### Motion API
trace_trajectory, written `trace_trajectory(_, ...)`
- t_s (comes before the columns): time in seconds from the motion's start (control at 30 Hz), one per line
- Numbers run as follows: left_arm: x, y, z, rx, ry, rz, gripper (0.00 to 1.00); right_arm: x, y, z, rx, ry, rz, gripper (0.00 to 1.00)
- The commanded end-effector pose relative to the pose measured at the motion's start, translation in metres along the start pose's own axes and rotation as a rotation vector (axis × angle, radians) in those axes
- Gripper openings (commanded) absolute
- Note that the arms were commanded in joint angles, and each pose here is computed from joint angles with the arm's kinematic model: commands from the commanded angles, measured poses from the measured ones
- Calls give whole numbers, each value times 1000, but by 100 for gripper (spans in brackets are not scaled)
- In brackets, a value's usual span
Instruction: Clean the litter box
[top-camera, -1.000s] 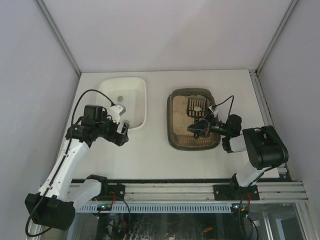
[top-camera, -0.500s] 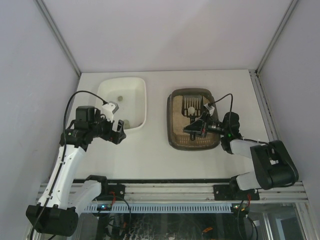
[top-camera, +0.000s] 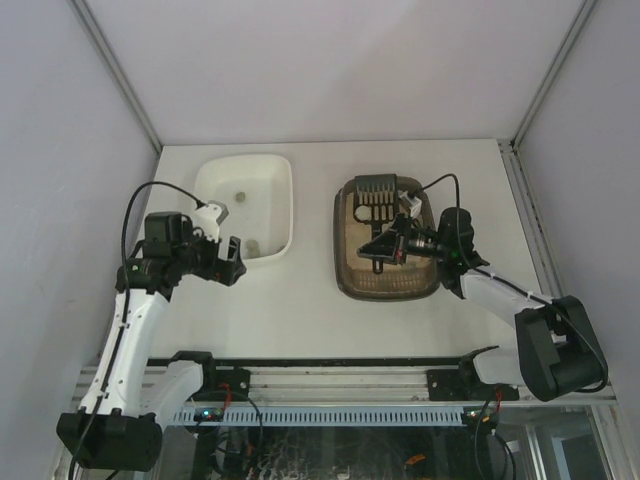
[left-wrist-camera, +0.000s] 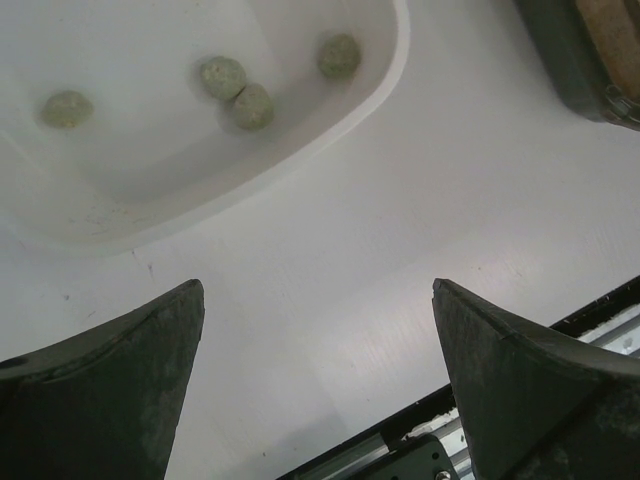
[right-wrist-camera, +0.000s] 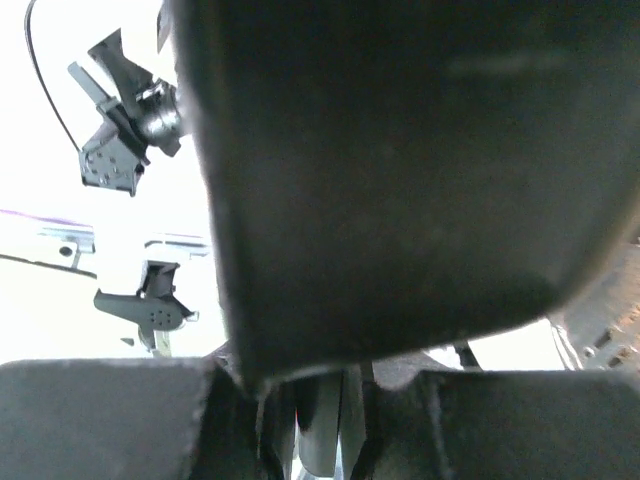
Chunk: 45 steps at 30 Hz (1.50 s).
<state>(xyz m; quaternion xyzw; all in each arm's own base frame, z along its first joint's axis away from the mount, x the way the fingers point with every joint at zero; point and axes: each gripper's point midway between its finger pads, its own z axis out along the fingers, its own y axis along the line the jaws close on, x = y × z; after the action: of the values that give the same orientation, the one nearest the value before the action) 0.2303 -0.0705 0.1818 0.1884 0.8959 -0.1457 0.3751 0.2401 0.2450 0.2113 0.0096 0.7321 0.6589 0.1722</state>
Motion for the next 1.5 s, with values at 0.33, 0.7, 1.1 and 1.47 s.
trace_trajectory(0.33,-42,53,-38,-123,-121,-196,100,-8,16,101,139,161,-184,0)
trace_trajectory(0.7,-40,111,-60,-250,-141,-567,100,0,-63,191,829,435,-390,0)
trace_trajectory(1.1,-16,177,-113,-830,-239,-740,100,-21,-75,205,1145,355,-962,0)
trace_trajectory(1.47,-14,173,-100,-780,-214,-729,100,-47,-22,218,1183,109,-1247,0)
